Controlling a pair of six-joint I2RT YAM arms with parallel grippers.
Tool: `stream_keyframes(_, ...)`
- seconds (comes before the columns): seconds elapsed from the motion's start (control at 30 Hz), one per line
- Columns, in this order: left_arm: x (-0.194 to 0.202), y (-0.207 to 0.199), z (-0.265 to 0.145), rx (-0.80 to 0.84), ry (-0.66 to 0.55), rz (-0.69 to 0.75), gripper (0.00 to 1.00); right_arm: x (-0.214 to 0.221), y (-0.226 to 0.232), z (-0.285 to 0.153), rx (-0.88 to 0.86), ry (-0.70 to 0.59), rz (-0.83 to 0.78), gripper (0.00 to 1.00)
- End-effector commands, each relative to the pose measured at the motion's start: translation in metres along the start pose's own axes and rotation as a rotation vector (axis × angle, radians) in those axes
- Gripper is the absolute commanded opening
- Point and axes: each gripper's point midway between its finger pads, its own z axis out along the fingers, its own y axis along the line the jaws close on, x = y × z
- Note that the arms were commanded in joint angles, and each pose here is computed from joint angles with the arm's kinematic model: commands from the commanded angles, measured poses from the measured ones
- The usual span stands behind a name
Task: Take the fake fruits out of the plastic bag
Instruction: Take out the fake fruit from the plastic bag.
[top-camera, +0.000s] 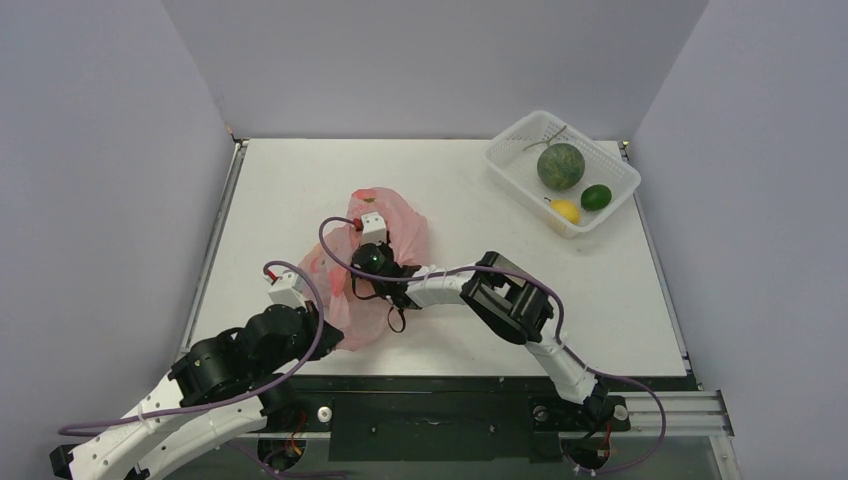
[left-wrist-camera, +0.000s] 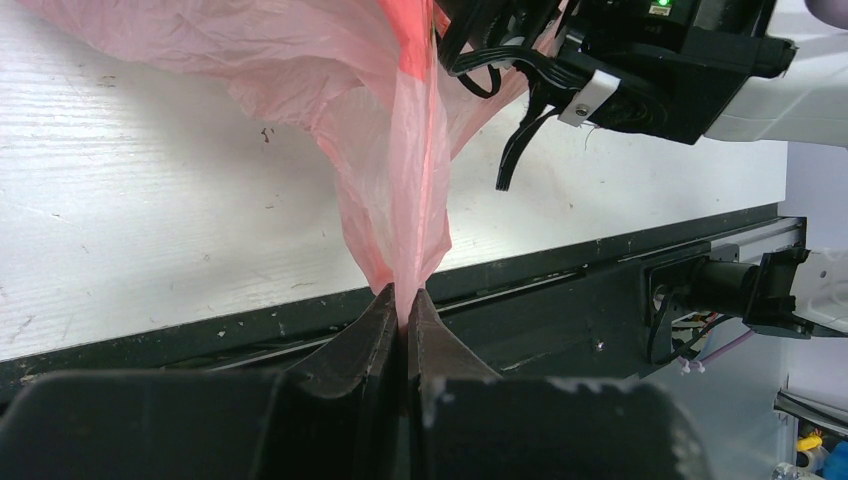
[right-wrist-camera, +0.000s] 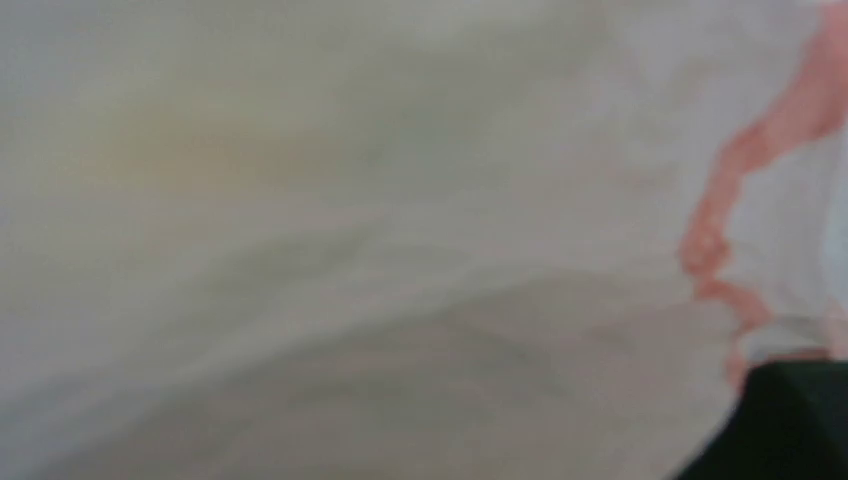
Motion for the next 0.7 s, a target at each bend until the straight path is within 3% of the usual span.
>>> stream_keyframes(0.0, -0.007, -0.008, -0.002, 0.034, -0.023, -0.006, 0.00, 0.001, -0.010, 0.007, 0.040, 0.017, -0.002, 0.48)
stream_keyframes(0.13, -0.006, -0.007, -0.002, 0.034, -0.024, -0.011, 0.00, 0.000, -0.007, 0.004, 0.017, 0.019, -0.009, 0.32)
stream_keyframes(0.4, -0.007, -0.003, -0.005, 0.024, -0.032, -0.016, 0.00, -0.044, 0.003, -0.031, -0.092, -0.046, -0.002, 0.00)
stream_keyframes(0.67, -0.007, -0.003, -0.004, 0.022, -0.038, -0.016, 0.00, -0.071, 0.018, -0.086, -0.288, -0.058, 0.044, 0.00)
